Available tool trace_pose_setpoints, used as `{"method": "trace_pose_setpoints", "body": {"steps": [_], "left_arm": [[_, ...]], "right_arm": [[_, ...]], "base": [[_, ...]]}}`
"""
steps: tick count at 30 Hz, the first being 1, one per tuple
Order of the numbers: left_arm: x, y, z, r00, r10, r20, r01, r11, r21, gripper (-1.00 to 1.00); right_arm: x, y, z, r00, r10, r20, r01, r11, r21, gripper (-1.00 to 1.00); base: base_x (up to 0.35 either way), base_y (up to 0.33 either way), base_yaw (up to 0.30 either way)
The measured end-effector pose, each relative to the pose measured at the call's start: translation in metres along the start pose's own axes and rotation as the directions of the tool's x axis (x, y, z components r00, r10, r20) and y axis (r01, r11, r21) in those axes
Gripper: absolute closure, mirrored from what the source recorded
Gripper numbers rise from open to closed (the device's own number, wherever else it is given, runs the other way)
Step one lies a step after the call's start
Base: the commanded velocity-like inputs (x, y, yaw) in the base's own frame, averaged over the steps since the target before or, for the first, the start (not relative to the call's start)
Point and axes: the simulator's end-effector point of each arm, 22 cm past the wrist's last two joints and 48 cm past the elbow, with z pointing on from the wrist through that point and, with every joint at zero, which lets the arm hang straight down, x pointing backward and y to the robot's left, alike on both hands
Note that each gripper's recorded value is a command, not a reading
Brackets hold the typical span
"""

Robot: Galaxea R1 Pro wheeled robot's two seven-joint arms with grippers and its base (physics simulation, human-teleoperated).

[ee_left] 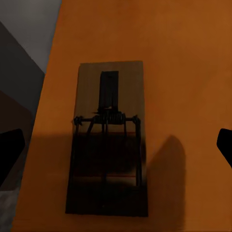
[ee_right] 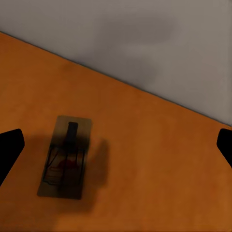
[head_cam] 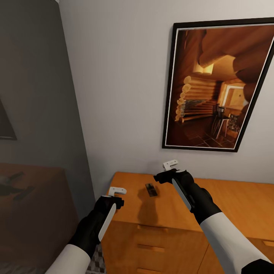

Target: Take the four mousetraps from the cabinet in the bathroom and place them on the bathroom floor. Make sure all four end up on the same floor surface, and ensure that at least two of them are either under or directly next to the same bathroom sink.

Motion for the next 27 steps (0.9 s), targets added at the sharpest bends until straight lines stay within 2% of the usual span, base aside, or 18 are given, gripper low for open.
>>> {"method": "trace_pose_setpoints", "body": {"steps": [27], "left_arm": [[0.0037,-0.0010,0.0050,1.000,0.000,-0.001,0.000,1.000,0.002,-1.00]], "right_arm": [[0.0041,0.0003,0.0040,1.000,0.001,0.001,-0.001,1.000,0.000,-1.00]], "base": [[0.000,0.000,0.000]]}}
